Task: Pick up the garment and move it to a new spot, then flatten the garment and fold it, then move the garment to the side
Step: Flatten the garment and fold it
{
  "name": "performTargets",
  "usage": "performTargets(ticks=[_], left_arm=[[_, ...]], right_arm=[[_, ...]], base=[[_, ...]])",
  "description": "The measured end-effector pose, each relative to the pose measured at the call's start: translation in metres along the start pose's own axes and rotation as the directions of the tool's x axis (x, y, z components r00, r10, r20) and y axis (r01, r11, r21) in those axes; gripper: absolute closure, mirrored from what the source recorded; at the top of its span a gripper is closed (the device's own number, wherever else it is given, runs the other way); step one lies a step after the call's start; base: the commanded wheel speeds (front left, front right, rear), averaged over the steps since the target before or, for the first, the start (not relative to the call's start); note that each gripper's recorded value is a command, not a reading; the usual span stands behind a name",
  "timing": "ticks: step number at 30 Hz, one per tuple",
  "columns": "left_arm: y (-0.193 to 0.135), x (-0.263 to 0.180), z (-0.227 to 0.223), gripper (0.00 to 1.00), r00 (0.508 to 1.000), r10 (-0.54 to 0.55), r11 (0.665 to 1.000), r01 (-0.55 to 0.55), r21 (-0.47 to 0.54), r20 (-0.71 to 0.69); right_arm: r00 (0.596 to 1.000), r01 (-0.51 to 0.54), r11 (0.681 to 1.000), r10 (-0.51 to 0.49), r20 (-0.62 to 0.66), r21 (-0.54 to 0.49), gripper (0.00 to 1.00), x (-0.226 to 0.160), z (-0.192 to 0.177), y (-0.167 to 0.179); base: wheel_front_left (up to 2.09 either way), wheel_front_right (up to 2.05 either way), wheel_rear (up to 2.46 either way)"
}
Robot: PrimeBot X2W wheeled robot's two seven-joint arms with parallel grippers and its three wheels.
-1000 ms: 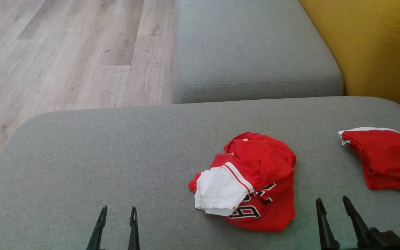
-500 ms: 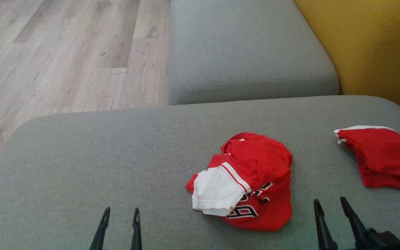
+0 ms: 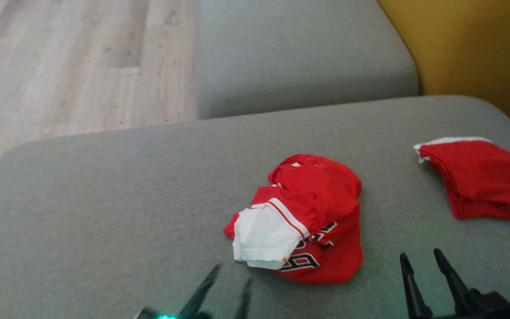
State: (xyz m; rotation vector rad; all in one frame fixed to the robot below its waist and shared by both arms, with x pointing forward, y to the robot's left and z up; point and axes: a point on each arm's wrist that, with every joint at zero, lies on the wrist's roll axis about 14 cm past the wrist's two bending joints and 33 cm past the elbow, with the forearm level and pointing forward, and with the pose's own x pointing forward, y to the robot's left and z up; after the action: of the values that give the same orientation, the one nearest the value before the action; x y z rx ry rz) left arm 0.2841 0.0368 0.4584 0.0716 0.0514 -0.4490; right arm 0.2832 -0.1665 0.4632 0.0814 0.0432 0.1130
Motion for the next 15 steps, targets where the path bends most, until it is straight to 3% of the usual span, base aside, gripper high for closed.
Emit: performTargets(ticks=[4,10,15], left_arm=[[-0.033,0.028,0.018,0.0,0.987,-0.155,0.988,0.154,0.032,0.041],[-0.087,0.057,0.037,0.0,0.93,-0.36,0.932,0.354,0.083,0.073],[-0.086,0.072,0.01,0.0,0.934,-0.356,0.927,0.356,0.12,-0.025]], right_arm=[[1.0,0.025,1.0,-0.025,-0.012,-0.017,0.0,-0.001,-0.001,-0.012],[0.999,0.048,0.999,-0.048,-0.001,-0.023,0.0,0.005,0.004,-0.021],[0.998,0.054,0.998,-0.055,-0.021,-0.028,0.0,0.0,-0.001,-0.025]], base=[[0.0,0.0,0.0],[0.0,0.0,0.0],[0.0,0.0,0.0]])
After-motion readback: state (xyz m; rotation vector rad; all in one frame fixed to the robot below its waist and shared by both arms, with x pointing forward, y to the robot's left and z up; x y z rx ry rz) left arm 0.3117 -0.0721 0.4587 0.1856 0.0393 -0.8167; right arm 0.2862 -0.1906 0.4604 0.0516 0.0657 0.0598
